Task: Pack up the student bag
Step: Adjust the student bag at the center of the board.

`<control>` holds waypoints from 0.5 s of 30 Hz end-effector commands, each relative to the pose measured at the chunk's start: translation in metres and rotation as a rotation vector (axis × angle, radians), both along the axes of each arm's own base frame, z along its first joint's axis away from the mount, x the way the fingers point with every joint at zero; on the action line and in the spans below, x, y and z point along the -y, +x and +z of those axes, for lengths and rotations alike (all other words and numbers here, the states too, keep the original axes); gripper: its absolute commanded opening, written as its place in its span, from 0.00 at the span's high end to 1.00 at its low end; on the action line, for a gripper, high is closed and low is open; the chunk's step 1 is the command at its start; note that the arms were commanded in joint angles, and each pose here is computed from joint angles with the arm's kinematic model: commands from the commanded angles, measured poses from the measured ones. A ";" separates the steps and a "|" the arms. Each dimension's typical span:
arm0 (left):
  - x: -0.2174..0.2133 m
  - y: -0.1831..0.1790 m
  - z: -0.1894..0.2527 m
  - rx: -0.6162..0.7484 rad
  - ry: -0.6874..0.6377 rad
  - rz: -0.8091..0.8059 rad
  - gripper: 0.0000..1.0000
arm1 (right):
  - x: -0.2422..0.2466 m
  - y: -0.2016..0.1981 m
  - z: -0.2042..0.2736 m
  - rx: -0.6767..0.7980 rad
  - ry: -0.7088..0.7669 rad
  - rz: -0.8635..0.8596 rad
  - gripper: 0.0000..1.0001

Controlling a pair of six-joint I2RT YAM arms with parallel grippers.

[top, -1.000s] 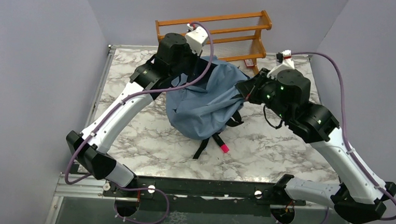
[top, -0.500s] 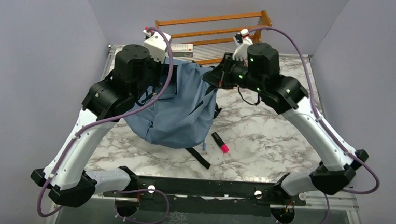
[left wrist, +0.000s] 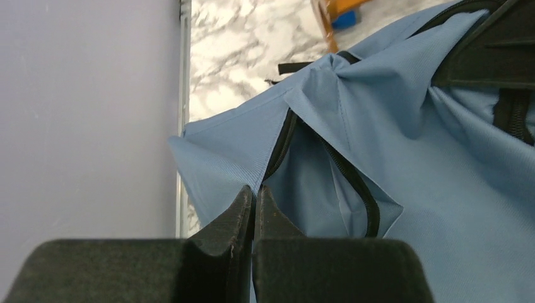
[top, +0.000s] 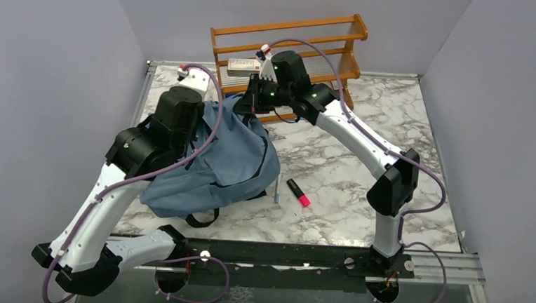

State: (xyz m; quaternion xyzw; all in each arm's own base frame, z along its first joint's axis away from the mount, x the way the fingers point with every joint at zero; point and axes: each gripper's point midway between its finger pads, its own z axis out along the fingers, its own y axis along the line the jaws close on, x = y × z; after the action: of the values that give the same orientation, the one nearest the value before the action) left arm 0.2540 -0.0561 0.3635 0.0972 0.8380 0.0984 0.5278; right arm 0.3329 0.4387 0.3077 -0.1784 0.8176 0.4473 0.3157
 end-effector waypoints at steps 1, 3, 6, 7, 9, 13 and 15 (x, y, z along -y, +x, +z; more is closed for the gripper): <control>0.001 0.018 -0.001 0.096 -0.058 0.096 1.00 | -0.015 0.014 -0.005 0.096 0.038 0.025 0.99; 0.003 0.023 -0.022 0.070 -0.035 0.110 1.00 | -0.015 0.023 -0.024 0.112 0.016 -0.001 0.99; 0.004 0.033 -0.047 0.051 -0.005 0.132 1.00 | -0.015 0.032 -0.049 0.133 -0.010 -0.025 0.99; 0.003 0.037 -0.055 0.045 0.007 0.146 1.00 | -0.016 0.034 -0.056 0.135 -0.018 -0.022 0.99; -0.002 0.045 -0.071 0.023 0.033 0.168 1.00 | -0.018 0.037 -0.073 0.131 -0.036 -0.022 0.99; -0.019 0.059 -0.094 -0.013 0.052 0.215 1.00 | -0.023 0.041 -0.098 0.120 -0.057 -0.010 0.99; -0.034 0.064 -0.095 -0.015 0.047 0.255 1.00 | -0.028 0.043 -0.106 0.114 -0.060 0.007 0.99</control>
State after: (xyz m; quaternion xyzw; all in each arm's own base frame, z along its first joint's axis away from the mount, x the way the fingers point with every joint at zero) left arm 0.2913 -0.0437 0.2519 0.0625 0.8687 0.1731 0.4598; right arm 0.3626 0.4466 0.1979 -0.1938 0.8398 0.3952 0.3177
